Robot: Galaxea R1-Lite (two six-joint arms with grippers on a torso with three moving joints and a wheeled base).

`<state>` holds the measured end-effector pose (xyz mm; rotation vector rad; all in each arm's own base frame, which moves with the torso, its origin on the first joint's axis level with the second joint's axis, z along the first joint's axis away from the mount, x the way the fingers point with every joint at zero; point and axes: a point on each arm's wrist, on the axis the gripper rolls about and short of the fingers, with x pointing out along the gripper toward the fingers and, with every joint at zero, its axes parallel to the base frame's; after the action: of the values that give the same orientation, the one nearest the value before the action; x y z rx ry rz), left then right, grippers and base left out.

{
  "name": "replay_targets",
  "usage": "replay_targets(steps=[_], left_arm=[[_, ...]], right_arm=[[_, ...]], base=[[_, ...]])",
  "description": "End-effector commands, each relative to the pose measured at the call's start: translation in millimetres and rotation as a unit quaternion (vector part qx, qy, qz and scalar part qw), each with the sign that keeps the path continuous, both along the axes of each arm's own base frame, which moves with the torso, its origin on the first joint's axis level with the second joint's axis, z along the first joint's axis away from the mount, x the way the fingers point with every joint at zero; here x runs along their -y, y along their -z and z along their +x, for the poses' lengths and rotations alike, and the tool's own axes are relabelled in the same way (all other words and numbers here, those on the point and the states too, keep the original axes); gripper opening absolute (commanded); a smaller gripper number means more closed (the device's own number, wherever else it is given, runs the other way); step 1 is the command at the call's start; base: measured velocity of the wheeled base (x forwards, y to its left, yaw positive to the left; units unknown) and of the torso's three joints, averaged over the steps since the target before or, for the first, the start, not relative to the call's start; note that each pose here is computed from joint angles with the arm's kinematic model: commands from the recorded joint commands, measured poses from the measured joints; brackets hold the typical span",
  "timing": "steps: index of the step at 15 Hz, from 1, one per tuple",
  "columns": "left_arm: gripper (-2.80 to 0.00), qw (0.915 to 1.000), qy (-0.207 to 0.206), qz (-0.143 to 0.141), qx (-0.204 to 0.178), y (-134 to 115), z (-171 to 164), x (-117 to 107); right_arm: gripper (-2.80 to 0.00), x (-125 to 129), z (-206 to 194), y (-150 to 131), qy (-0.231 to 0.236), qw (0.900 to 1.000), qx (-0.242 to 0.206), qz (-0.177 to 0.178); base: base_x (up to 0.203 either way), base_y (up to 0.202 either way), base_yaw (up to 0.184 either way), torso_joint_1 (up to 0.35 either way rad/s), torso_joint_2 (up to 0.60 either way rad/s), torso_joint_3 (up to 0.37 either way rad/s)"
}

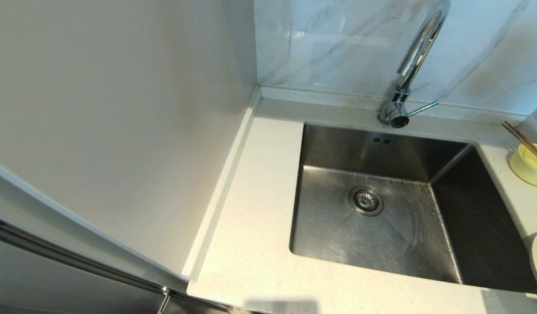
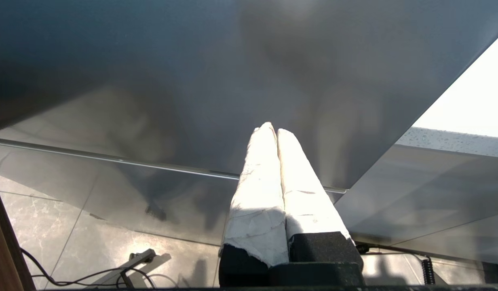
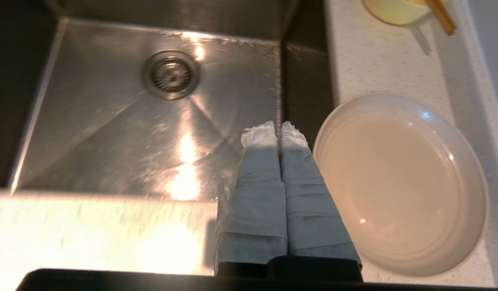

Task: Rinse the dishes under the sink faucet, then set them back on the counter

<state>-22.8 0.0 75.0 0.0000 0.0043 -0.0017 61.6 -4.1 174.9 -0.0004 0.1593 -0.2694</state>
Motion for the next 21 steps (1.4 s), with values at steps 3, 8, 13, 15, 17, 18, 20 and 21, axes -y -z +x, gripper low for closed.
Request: replay_targets(steps=[3,8,13,15,17,18,20,21], left_arm=[[-2.8,1.0,0.0,0.0,0.0,0,0,0],[-2.8,1.0,0.0,0.0,0.0,0,0,0],[-2.8,1.0,0.0,0.0,0.0,0,0,0],[-2.8,1.0,0.0,0.0,0.0,0,0,0],[-2.8,1.0,0.0,0.0,0.0,0,0,0],[-2.8,1.0,0.0,0.0,0.0,0,0,0],[-2.8,1.0,0.0,0.0,0.0,0,0,0],[-2.8,1.0,0.0,0.0,0.0,0,0,0]], right_arm=[[-2.8,1,-58,50,-0.051,0.994,0.093,-0.033],[-2.8,0,-82,84,-0.051,0.988,0.125,-0.073],[-2.8,-2,-84,93,-0.107,0.985,0.105,-0.08],[-2.8,-4,-84,100,-0.152,0.983,0.076,-0.066],[-2.8,-4,-84,103,-0.152,0.985,0.061,-0.05],[-2.8,-4,-84,104,-0.152,0.986,0.06,-0.036],[-2.8,-4,-84,104,-0.148,0.987,0.063,-0.007],[-2.8,-4,-84,104,-0.141,0.988,0.065,0.004]], base=[[0.0,0.0,0.0,0.0,0.0,0.0],[0.0,0.0,0.0,0.0,0.0,0.008],[0.0,0.0,0.0,0.0,0.0,0.0],[0.0,0.0,0.0,0.0,0.0,0.0],[0.0,0.0,0.0,0.0,0.0,0.0],[0.0,0.0,0.0,0.0,0.0,0.0],[0.0,0.0,0.0,0.0,0.0,0.0],[0.0,0.0,0.0,0.0,0.0,0.0]])
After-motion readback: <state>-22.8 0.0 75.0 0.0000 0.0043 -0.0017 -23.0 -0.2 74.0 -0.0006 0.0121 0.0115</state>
